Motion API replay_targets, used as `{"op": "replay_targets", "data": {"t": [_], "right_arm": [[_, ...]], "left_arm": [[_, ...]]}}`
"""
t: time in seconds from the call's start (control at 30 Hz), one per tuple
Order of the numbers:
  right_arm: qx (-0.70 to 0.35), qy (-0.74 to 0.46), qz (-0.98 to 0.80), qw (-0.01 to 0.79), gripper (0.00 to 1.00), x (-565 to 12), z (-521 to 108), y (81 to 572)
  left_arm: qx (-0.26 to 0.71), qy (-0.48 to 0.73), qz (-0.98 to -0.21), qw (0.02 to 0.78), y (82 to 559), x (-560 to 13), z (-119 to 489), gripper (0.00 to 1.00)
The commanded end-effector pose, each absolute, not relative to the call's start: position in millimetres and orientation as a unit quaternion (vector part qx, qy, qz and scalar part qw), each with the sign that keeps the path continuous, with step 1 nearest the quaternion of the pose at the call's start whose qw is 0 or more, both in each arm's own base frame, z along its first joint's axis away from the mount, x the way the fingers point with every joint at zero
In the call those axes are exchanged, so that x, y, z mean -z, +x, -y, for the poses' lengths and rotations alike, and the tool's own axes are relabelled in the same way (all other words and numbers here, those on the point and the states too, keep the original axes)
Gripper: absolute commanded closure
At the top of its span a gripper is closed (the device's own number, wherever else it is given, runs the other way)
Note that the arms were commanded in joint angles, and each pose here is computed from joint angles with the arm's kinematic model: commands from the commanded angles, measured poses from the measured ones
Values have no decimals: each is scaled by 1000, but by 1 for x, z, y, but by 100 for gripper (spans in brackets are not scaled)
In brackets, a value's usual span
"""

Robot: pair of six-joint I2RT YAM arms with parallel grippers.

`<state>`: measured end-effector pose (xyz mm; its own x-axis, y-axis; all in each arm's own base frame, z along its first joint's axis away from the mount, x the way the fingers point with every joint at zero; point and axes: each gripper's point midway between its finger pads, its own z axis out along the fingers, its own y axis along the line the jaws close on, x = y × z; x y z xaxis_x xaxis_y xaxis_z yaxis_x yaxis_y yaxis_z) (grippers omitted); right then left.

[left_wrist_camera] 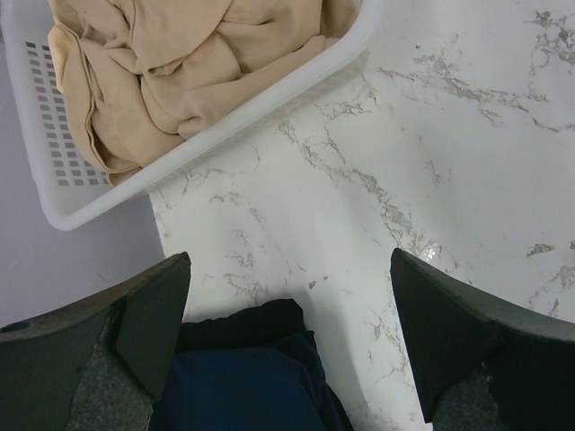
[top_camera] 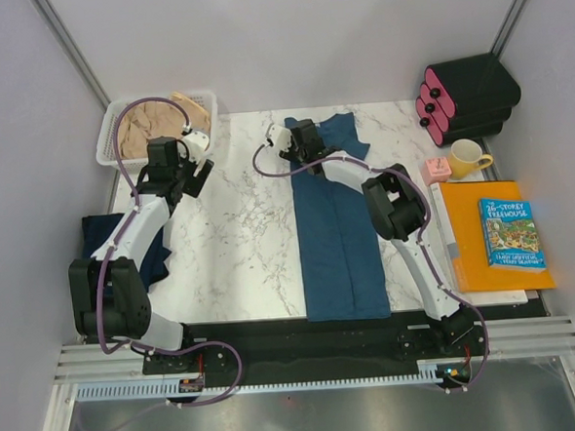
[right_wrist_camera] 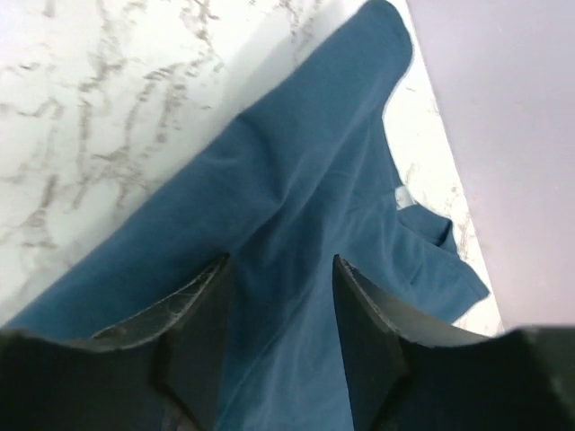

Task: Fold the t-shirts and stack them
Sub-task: Rotate the tshirt 90 degrees, then grab the bottom of the folded rectangular tshirt with right arm

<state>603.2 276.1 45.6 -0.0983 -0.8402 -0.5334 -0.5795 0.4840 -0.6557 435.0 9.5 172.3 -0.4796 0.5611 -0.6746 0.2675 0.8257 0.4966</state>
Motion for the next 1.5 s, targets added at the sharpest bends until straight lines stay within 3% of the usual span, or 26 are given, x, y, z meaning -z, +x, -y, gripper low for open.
{"op": "replay_targets", "data": {"t": [0.0, 0.07, 0.23, 0.33, 0.4, 0.57, 0.73, 0.83, 1.03, 1.47], "right_arm": [[173, -442, -717, 511, 39, -124, -265, 616], [163, -436, -707, 532, 31, -166, -267, 609], [104, -527, -704, 465, 33, -204, -263, 547], [63, -629, -684, 365, 31, -186, -246, 479], [12, -697, -671, 253, 31, -153, -225, 417], [-67, -713, -693, 84, 40, -92, -177, 292], [-91, -710, -692, 94, 37, -80, -175, 229], [-102, -710, -690, 96, 30, -71, -176, 194], [-113, -701, -691, 133, 23, -72, -187, 166], [-136, -751, -624, 169, 21, -58, -212, 101]], "left_arm": [[-162, 233, -831, 479, 444, -195, -9, 0], [-162, 234, -829, 481, 444, -198, -8, 0], [-154, 259, -822, 483, 443, -211, 0, 0], [-158, 291, -808, 488, 440, -223, 8, 0], [-164, 323, -794, 488, 435, -231, 14, 0], [-167, 385, -773, 475, 420, -229, 37, 0], [-178, 424, -751, 474, 410, -233, 61, 0], [-185, 448, -737, 472, 404, -235, 75, 0], [-193, 476, -714, 477, 393, -245, 98, 0], [-294, 519, -671, 440, 387, -275, 100, 0]]}}
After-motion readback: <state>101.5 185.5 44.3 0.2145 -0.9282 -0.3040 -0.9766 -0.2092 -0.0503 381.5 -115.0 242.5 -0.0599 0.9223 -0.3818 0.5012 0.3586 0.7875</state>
